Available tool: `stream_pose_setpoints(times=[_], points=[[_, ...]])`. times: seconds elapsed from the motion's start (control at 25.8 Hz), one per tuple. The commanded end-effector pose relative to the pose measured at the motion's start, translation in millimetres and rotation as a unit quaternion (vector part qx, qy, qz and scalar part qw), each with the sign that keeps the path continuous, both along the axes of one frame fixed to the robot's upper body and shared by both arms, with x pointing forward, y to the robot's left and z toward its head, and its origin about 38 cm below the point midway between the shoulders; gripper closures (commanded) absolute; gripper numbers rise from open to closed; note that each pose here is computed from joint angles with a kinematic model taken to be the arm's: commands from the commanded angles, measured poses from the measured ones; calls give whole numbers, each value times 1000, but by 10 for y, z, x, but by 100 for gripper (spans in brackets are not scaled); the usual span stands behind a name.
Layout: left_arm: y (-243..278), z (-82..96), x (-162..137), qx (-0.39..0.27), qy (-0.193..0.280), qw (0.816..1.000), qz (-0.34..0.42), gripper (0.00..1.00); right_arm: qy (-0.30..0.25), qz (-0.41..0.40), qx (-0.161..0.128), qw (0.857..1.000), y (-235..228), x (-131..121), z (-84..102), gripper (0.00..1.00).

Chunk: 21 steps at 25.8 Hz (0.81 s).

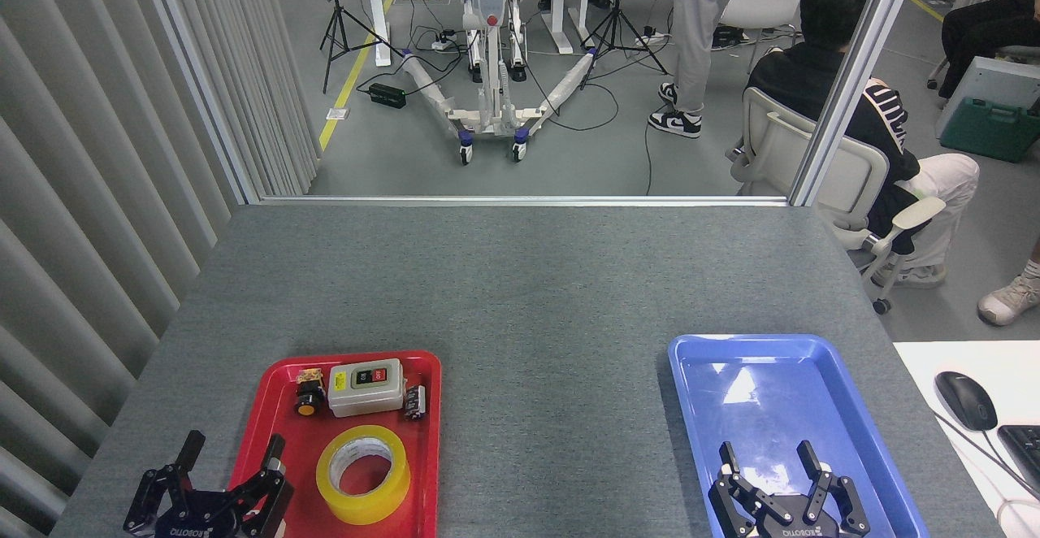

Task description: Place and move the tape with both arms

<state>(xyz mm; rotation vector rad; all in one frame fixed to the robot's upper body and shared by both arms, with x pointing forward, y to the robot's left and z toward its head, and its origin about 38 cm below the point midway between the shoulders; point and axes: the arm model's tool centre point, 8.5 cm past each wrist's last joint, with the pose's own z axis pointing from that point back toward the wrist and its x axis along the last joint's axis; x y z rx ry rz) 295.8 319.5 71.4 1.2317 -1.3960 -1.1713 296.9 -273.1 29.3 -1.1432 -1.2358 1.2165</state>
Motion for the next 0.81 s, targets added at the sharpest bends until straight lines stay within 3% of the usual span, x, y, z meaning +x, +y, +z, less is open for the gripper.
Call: stream_pose_setpoints(times=[0.0,0.77], points=[[-17,-22,1,0,3,1000,2,0,-1,0,-2,1000,6,0,0,0],[-6,-61,28,0,8,1000,18,0,0,-2,2,1000,34,-1,-10,0]])
